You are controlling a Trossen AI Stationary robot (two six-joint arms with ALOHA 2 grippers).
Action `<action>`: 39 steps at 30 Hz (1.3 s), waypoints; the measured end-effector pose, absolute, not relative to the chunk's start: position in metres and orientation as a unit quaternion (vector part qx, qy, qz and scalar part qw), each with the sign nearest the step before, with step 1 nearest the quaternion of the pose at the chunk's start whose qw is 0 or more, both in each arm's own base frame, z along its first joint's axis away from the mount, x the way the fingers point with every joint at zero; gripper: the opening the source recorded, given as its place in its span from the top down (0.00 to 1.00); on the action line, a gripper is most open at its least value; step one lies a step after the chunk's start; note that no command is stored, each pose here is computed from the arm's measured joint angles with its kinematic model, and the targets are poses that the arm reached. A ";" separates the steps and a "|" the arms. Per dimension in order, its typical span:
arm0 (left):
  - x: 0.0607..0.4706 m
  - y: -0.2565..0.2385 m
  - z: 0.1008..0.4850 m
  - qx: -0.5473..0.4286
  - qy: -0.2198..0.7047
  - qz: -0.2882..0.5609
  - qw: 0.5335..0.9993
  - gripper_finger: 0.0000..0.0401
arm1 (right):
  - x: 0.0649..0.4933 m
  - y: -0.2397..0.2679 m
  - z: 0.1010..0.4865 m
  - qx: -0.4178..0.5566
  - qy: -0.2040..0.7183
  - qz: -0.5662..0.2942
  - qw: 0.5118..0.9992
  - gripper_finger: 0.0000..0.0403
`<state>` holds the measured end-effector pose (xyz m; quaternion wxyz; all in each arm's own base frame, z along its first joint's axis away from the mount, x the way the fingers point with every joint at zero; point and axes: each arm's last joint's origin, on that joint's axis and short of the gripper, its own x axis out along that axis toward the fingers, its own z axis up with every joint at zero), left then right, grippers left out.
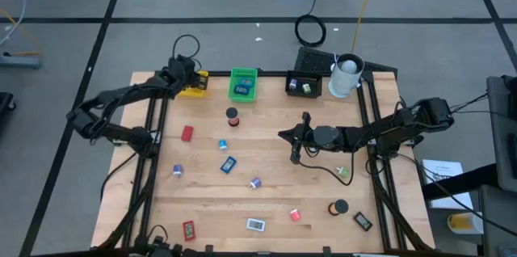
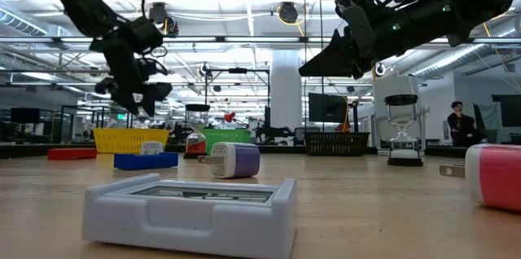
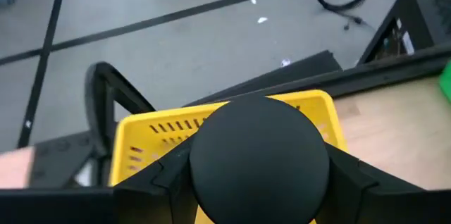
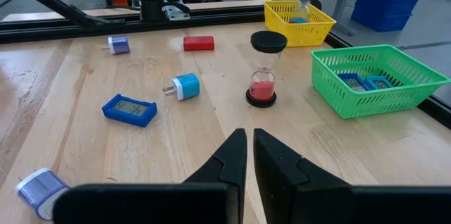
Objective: Pick & Place Office items
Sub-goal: Put the blue sand timer into the yellow bin
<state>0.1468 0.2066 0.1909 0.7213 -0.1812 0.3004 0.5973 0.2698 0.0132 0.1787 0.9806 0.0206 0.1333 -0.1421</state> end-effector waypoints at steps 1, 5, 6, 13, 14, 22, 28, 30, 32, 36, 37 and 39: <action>0.147 0.207 0.188 -0.187 0.289 0.598 0.724 0.49 | 0.270 0.013 0.179 0.021 0.133 -0.142 0.981 0.94; 0.149 0.206 0.181 -0.222 0.245 0.589 0.737 0.49 | 0.270 0.013 0.179 0.015 0.134 -0.141 0.981 0.94; 0.149 0.205 0.180 -0.230 0.238 0.587 0.739 0.49 | 0.270 0.013 0.179 0.015 0.134 -0.141 0.981 0.94; 0.161 0.204 0.183 -0.248 0.171 0.579 0.758 0.49 | 0.270 0.013 0.179 0.017 0.133 -0.142 0.981 0.94; 0.163 0.205 0.185 -0.248 0.157 0.577 0.763 0.49 | 0.270 0.013 0.179 0.017 0.134 -0.142 0.981 0.94; 0.175 0.206 0.179 -0.234 0.162 0.575 0.767 0.49 | 0.270 0.013 0.179 0.017 0.134 -0.142 0.981 0.94; 0.159 0.203 0.190 -0.203 0.194 0.615 0.737 0.49 | 0.270 0.013 0.179 0.017 0.134 -0.142 0.981 0.94; 0.155 0.203 0.188 -0.201 0.212 0.628 0.722 0.49 | 0.270 0.013 0.179 0.017 0.134 -0.142 0.981 0.94; 0.149 0.204 0.183 -0.206 0.234 0.635 0.707 0.49 | 0.270 0.013 0.179 0.017 0.134 -0.142 0.981 0.94; 0.146 0.209 0.181 -0.209 0.227 0.639 0.704 0.49 | 0.270 0.013 0.179 0.018 0.134 -0.142 0.981 0.94; 0.147 0.209 0.180 -0.210 0.230 0.638 0.704 0.49 | 0.270 0.013 0.179 0.018 0.134 -0.142 0.981 0.94; 0.147 0.210 0.178 -0.211 0.232 0.636 0.705 0.49 | 0.270 0.013 0.179 0.018 0.134 -0.142 0.981 0.94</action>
